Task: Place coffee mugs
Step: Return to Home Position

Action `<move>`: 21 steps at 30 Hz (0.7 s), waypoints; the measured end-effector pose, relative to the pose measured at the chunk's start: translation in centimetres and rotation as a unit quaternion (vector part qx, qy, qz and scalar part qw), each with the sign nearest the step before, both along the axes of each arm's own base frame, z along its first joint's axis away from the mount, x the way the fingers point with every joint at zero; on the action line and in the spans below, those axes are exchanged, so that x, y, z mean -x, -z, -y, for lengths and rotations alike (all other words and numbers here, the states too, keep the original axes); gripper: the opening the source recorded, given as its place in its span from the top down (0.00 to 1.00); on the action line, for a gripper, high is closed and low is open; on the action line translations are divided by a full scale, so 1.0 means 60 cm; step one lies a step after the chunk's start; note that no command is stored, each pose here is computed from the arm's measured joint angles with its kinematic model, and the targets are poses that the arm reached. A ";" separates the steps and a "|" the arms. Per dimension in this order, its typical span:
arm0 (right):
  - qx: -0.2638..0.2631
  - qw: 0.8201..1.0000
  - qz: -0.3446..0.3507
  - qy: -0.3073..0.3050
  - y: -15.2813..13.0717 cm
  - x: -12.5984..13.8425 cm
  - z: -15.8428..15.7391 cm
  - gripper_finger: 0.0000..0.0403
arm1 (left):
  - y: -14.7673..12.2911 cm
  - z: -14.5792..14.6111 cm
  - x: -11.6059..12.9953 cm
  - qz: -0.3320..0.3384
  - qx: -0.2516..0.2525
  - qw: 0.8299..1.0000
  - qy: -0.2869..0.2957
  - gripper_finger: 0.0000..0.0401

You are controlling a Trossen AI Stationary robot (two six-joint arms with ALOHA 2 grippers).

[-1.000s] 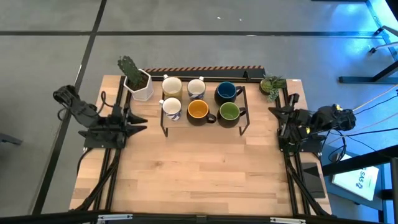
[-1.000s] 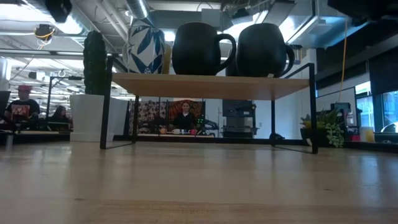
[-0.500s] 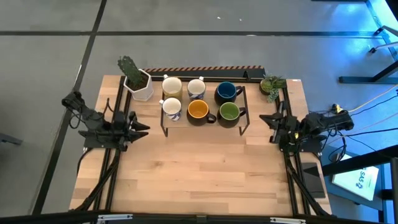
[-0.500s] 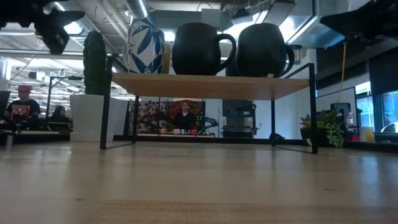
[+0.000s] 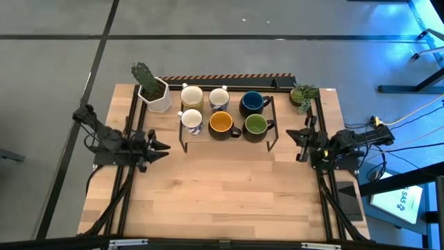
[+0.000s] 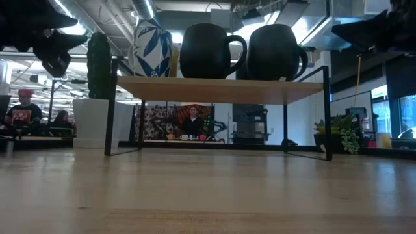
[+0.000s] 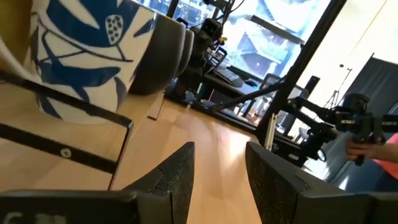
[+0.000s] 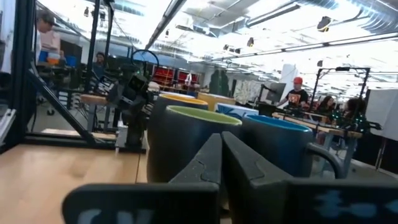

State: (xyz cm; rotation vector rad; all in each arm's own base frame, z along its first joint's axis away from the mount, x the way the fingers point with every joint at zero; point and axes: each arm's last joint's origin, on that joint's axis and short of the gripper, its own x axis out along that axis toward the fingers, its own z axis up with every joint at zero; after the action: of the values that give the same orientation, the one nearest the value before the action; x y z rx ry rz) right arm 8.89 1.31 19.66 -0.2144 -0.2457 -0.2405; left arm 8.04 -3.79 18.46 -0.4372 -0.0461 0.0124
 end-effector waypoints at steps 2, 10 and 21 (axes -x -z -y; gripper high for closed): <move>0.006 1.000 -0.002 0.001 0.000 0.000 0.000 1.00 | 0.008 0.001 -0.002 -0.004 0.002 1.000 -0.005 0.66; 0.019 0.999 -0.049 -0.009 0.016 -0.004 -0.002 1.00 | 0.018 -0.003 -0.003 -0.012 -0.003 0.999 -0.053 0.66; 0.014 0.998 -0.053 -0.019 0.017 -0.005 -0.003 1.00 | 0.018 -0.002 -0.003 -0.013 -0.005 0.999 -0.046 0.66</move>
State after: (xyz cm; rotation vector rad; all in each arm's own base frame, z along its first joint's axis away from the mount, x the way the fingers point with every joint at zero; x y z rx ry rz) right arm 9.17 1.49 18.61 -0.2488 -0.1487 -0.1876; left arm 8.24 -3.68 17.37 -0.4246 -0.0410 0.1085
